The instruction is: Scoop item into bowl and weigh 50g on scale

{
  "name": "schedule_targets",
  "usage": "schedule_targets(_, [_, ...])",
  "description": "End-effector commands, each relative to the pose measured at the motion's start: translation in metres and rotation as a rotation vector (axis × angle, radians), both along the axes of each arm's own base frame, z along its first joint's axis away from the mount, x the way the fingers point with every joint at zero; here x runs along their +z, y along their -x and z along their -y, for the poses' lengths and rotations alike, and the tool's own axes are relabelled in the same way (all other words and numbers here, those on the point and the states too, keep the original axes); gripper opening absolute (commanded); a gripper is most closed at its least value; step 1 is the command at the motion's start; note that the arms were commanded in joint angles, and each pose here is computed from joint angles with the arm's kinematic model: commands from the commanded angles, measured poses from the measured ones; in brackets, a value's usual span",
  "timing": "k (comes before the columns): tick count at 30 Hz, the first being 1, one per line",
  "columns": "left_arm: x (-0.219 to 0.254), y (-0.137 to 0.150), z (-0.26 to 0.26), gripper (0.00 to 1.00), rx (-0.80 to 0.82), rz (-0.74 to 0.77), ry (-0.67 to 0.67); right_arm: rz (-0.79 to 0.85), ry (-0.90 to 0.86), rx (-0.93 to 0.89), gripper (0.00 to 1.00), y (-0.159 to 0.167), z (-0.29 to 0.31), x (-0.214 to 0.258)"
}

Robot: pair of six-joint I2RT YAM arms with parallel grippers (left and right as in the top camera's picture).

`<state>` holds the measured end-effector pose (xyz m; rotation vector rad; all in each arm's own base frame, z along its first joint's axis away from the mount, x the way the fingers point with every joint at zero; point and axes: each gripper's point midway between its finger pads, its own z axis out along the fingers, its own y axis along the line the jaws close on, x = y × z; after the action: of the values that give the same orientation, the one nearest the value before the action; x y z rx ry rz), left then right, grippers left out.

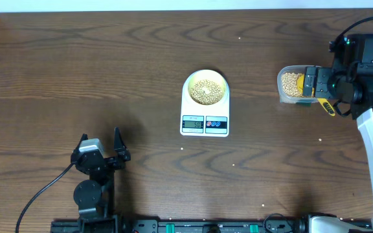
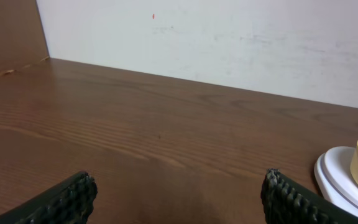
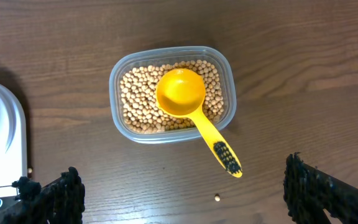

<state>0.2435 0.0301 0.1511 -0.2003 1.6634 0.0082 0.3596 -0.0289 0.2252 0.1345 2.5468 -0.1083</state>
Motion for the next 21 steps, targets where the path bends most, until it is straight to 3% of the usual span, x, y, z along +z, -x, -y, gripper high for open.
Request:
schedule_targets(1, [-0.0150,0.0021,-0.0047,0.87,0.024,-0.054,-0.009,0.002,0.008,0.003,0.99,-0.0005,0.0022,0.0013])
schedule_targets(21, [-0.0150,0.0021,-0.0047,0.87,0.024,-0.054,-0.009,0.002,0.008,0.003,0.99,-0.0005,0.0022,0.0013])
